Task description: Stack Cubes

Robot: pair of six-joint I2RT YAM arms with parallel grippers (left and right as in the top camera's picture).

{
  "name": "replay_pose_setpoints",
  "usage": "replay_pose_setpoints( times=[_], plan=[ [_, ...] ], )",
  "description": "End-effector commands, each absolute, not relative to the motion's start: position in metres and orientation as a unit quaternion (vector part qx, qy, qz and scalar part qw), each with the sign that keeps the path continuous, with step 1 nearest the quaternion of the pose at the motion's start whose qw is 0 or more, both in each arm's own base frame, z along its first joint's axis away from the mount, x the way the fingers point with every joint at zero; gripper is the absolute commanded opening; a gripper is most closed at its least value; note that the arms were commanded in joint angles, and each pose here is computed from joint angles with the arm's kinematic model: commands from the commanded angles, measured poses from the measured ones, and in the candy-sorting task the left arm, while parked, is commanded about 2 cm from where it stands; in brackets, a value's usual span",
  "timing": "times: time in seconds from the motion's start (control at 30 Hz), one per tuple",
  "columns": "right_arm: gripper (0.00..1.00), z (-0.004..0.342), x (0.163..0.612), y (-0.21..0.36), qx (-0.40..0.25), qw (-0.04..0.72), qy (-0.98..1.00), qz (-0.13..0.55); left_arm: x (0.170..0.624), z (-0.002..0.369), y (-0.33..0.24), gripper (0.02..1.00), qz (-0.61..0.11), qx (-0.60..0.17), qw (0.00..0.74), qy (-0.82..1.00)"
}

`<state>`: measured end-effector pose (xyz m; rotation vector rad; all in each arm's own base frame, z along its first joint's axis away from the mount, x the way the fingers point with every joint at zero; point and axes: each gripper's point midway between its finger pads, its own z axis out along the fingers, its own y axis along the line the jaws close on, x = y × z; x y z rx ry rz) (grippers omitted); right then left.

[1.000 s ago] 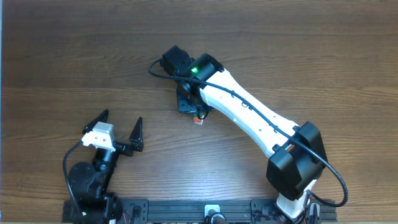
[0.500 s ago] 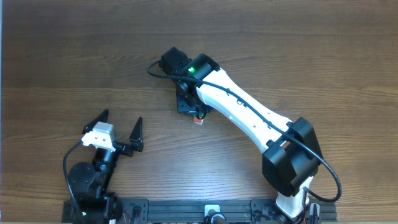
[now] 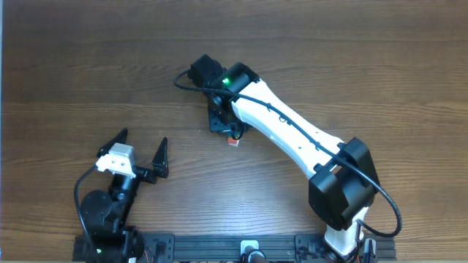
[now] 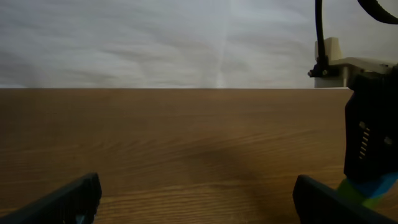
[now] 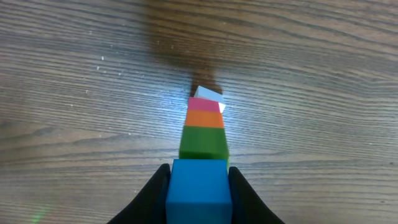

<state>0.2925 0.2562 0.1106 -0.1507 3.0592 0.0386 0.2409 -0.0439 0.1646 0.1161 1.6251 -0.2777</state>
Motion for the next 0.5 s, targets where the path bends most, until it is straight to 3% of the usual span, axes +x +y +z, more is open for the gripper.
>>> replay_pose_setpoints(
  times=[0.03, 0.5],
  plan=[
    [0.009, 0.1034, 0.2944, 0.2488, -0.033, 0.036, 0.999, -0.005, 0.2405, 0.1624, -0.0466, 1.000, -0.124, 0.062, 0.678, 0.722],
    [0.012, 0.1034, 0.2968, 0.2486, -0.031, 0.039, 0.999, -0.003, 0.2405, 0.1624, -0.0466, 1.000, -0.124, 0.062, 0.678, 0.722]
  ],
)
